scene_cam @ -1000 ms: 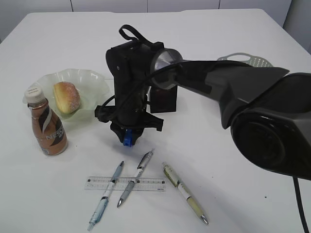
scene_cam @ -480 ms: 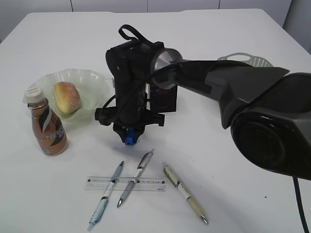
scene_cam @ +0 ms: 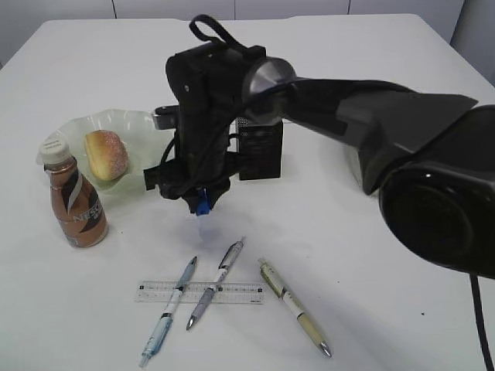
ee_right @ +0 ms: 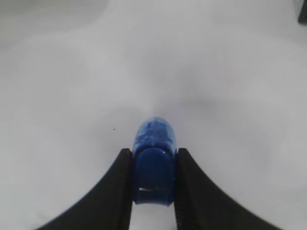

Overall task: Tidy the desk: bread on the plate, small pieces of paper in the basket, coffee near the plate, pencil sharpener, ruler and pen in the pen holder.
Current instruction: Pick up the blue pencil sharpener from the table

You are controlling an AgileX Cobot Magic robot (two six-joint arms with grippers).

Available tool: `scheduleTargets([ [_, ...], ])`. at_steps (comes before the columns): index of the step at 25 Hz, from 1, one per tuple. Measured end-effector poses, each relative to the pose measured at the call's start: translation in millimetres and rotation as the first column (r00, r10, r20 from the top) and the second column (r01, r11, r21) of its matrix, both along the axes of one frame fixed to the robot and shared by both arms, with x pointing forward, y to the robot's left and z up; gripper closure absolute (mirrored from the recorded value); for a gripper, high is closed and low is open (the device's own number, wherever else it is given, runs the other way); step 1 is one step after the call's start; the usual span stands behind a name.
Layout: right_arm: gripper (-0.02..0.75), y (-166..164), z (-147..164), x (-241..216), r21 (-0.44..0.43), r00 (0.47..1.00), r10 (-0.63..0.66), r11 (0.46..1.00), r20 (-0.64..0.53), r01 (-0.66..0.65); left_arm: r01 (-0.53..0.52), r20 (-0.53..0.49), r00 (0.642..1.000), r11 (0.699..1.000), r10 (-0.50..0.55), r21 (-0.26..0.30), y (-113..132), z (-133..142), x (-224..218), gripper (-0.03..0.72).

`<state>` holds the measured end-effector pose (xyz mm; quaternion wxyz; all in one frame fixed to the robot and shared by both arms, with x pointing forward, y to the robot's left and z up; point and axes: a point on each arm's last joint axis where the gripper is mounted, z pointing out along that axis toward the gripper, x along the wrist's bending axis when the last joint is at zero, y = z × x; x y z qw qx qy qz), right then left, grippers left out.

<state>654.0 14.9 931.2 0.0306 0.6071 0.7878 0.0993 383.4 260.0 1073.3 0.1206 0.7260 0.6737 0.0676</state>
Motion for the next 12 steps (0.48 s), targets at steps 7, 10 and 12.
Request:
scheduleTargets([
  [7,0.541,-7,49,-2,-0.044,0.970,0.208,0.978,0.127,-0.204,0.000,0.000,1.000,1.000,0.000,0.000,0,0,0,0.380],
  [10,0.541,-12,69,-2,-0.087,0.951,0.250,0.967,0.181,-0.238,0.000,0.000,1.000,1.000,0.000,0.000,0,0,0,0.380],
  [12,0.542,-17,82,-2,-0.118,0.940,0.261,0.963,0.218,-0.240,0.000,0.000,1.000,1.000,0.000,0.000,0,0,0,0.380],
])
